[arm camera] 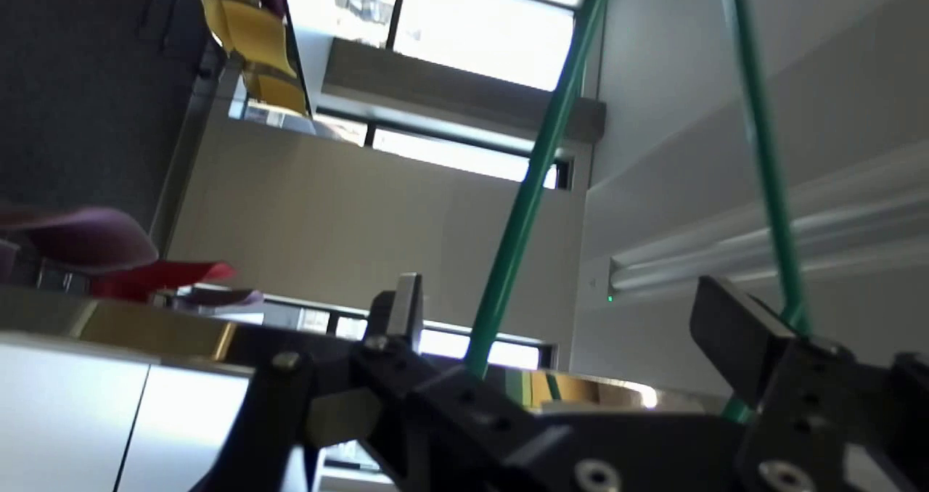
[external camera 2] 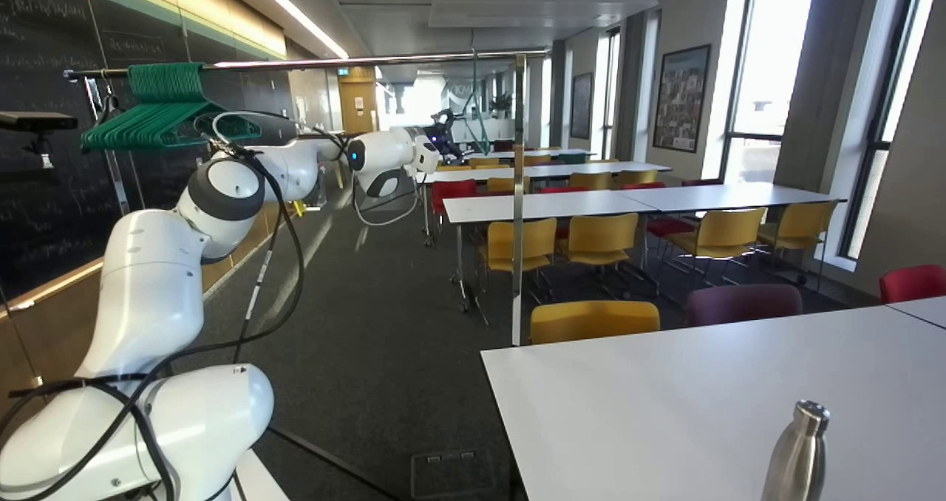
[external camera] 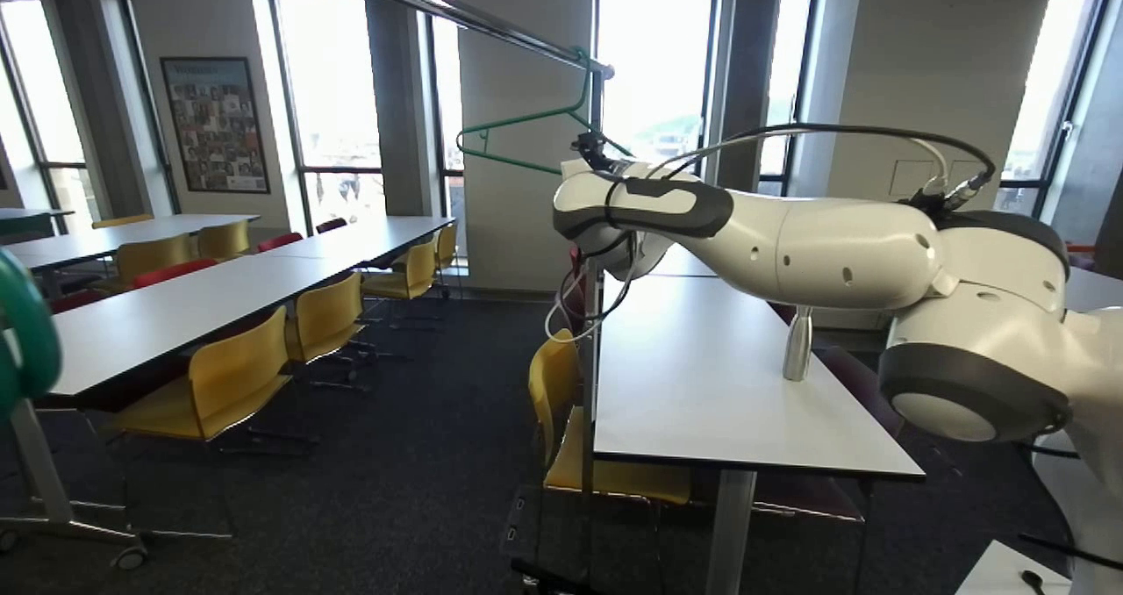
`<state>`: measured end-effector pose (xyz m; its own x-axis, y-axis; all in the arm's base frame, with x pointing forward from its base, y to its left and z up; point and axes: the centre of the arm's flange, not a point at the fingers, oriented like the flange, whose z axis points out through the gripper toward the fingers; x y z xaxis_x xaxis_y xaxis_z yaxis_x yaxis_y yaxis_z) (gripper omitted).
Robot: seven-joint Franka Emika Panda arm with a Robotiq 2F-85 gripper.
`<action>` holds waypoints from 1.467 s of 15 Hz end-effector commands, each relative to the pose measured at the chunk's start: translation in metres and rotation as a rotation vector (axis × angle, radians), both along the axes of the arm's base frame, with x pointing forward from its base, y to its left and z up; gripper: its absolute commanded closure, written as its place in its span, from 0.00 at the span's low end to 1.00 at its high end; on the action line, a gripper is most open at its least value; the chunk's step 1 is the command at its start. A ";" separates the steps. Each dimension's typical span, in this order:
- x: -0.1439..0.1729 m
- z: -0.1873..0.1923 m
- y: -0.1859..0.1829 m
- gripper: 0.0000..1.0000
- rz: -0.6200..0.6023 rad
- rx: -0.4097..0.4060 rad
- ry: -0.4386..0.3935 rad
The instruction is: Put one green hanger on the table.
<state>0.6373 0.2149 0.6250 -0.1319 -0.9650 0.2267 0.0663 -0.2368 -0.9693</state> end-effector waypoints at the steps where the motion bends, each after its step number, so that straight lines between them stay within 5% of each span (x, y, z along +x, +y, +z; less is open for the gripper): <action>1: -0.015 0.010 -0.010 0.00 0.132 0.040 0.025; 19: -0.008 0.013 -0.029 0.00 0.059 0.057 0.049; 20: -0.007 0.012 -0.030 0.25 0.054 0.054 0.045; 22: -0.007 0.011 -0.032 0.34 0.056 0.056 0.051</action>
<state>0.6442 0.2012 0.6372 -0.0700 -0.9816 0.1779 0.0308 -0.1804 -0.9831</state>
